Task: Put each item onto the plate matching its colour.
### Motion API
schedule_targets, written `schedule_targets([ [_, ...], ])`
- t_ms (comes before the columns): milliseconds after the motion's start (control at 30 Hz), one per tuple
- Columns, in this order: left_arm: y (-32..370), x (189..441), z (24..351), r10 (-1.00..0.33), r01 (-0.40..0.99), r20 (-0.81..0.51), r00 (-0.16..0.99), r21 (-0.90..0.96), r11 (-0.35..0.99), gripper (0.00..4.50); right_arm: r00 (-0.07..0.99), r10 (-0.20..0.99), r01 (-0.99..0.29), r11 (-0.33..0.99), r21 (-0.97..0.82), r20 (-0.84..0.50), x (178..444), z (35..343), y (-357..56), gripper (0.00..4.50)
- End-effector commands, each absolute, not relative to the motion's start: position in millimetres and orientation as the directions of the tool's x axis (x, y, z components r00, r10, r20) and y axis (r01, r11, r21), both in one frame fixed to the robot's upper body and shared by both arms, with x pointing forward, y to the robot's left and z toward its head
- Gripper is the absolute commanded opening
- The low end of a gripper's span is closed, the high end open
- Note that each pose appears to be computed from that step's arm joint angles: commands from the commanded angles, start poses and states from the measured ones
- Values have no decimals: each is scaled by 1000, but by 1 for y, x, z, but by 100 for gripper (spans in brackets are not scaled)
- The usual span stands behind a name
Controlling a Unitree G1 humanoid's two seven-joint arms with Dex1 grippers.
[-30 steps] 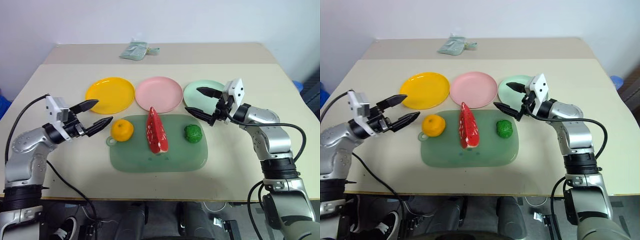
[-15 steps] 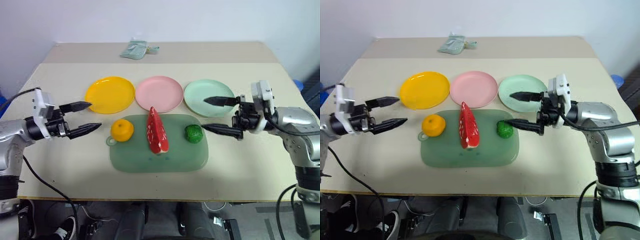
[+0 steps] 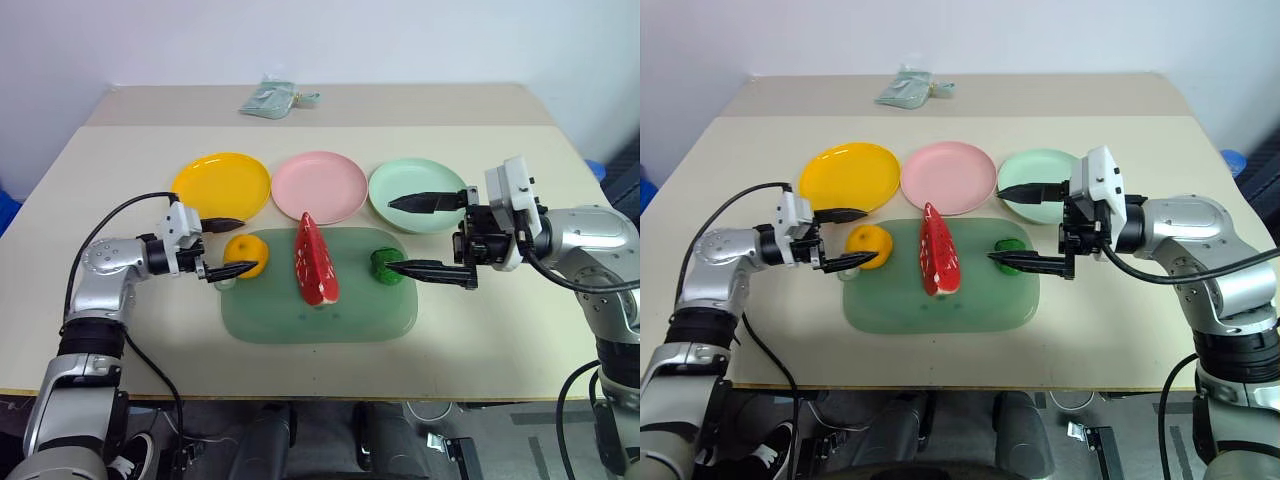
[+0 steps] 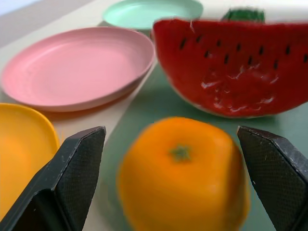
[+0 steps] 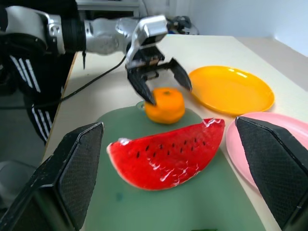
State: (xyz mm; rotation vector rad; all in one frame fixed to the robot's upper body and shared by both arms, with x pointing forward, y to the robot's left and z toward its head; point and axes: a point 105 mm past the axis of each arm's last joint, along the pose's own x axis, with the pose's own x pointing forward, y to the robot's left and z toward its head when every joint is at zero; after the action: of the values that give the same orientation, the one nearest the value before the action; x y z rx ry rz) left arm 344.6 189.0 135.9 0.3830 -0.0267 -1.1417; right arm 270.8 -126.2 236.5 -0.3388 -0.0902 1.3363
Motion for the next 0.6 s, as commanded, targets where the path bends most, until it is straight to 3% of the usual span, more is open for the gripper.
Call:
schedule_targets([
  [33,180,349,136,-893,871,-178,414,363,332,447,231,967,-924,186,-335,-103,268,250,-121,450],
  [167,175,349,122,-889,886,-230,395,351,303,447,247,964,-919,201,-338,-99,271,251,-120,450],
  [300,178,352,127,-878,857,-183,442,375,353,343,260,961,-915,213,-342,-96,274,251,-121,450],
  [600,183,351,143,-882,845,-118,455,368,387,343,277,957,-909,232,-347,-85,282,251,-121,450],
])
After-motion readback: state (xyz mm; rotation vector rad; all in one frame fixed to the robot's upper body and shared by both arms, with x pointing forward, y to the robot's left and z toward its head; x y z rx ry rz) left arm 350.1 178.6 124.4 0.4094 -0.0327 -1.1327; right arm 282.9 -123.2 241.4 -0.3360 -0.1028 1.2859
